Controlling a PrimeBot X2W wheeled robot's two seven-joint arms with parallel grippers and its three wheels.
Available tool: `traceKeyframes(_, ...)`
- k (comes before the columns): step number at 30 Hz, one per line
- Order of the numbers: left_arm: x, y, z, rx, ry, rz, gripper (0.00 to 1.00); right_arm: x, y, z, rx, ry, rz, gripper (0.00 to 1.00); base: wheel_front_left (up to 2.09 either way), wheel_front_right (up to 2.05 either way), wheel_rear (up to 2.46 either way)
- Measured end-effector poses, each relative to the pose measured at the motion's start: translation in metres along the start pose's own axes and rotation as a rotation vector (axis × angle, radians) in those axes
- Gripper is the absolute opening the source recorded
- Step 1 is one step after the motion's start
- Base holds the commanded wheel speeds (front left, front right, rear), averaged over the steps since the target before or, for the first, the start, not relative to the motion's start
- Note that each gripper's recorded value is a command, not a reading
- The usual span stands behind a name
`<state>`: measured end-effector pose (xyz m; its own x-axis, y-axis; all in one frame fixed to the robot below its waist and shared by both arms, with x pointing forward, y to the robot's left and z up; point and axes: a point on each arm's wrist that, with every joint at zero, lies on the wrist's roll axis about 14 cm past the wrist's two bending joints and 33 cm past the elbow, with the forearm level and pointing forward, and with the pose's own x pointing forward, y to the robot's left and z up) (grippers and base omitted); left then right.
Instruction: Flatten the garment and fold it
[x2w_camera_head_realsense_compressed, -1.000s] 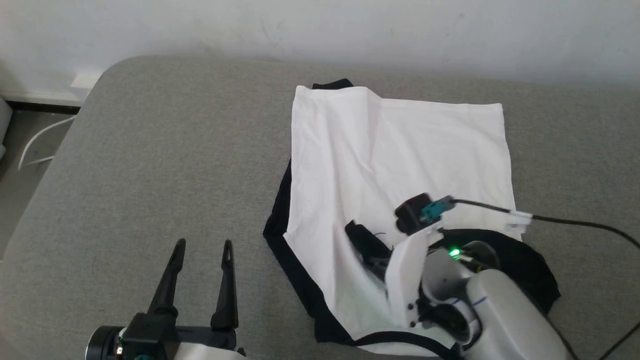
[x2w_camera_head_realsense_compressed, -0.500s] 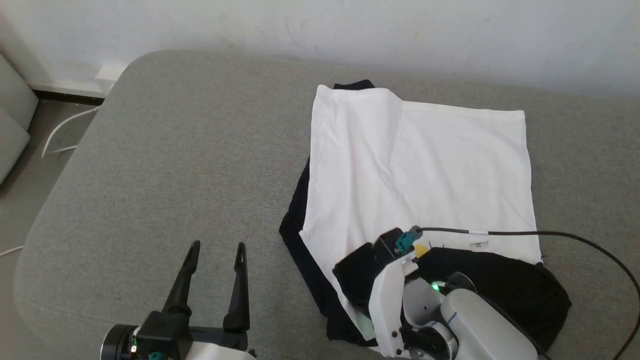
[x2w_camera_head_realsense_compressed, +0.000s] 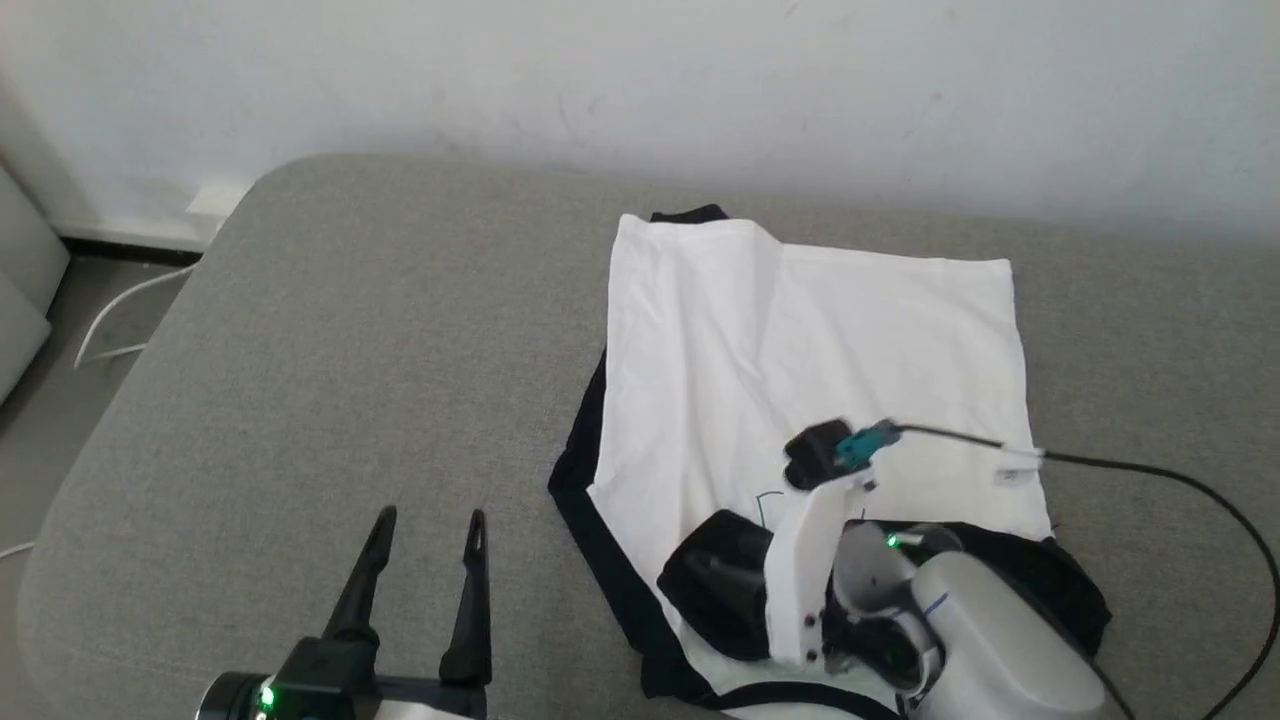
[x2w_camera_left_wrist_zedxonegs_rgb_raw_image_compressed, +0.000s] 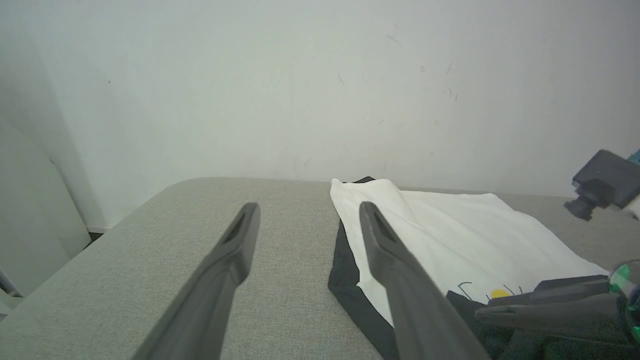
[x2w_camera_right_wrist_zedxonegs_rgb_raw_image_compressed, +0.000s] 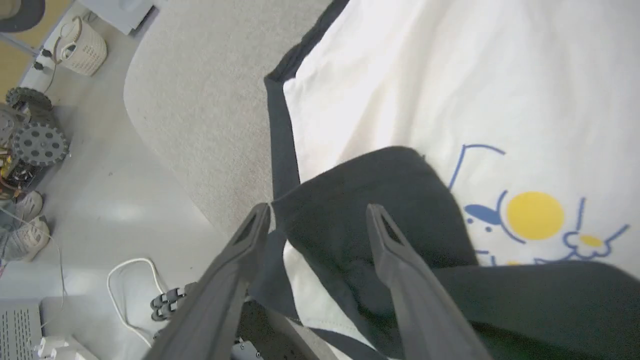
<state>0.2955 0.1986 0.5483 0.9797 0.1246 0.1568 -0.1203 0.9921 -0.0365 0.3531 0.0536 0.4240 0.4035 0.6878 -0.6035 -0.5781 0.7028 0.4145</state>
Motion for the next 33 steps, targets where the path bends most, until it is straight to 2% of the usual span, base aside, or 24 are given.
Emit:
traceKeyframes(4, -0.003, -0.001, -0.001, 0.009, 0.009, -0.014, 1.00, -0.032, -0.017, 0.054, 0.050, -0.275, -0.045, 1.00, 0.00, 0.00, 0.00)
traceKeyframes(8, 0.000, -0.005, 0.001, 0.011, 0.003, -0.029, 1.00, -0.100, -0.049, 0.110, 0.022, -0.666, -0.183, 1.00, 0.00, 0.00, 0.00)
traceKeyframes(10, 0.002, -0.008, 0.001, 0.007, 0.006, -0.040, 1.00, -0.135, -0.061, 0.121, -0.004, -0.818, -0.253, 1.00, 0.00, 0.00, 0.00)
traceKeyframes(13, 0.006, -0.010, -0.002, 0.010, 0.013, -0.052, 1.00, -0.180, -0.082, 0.118, -0.051, -0.970, -0.389, 1.00, 0.00, 0.00, 0.00)
traceKeyframes(18, 0.015, -0.010, -0.010, 0.011, 0.028, -0.051, 1.00, -0.227, -0.116, 0.084, -0.068, -1.079, -0.586, 1.00, 0.00, 0.00, 0.00)
traceKeyframes(21, 0.020, -0.011, -0.016, 0.003, 0.042, -0.055, 1.00, -0.233, -0.130, 0.056, -0.049, -1.062, -0.655, 1.00, 0.00, 0.00, 0.00)
traceKeyframes(26, 0.031, -0.015, -0.026, -0.002, 0.063, -0.068, 1.00, -0.233, -0.144, 0.024, 0.029, -1.033, -0.698, 1.00, 0.00, 0.00, 0.00)
traceKeyframes(33, 0.062, -0.022, -0.041, 0.089, 0.141, -0.171, 1.00, -0.234, -0.152, 0.021, 0.033, -1.037, -0.724, 1.00, 0.00, 0.00, 0.00)
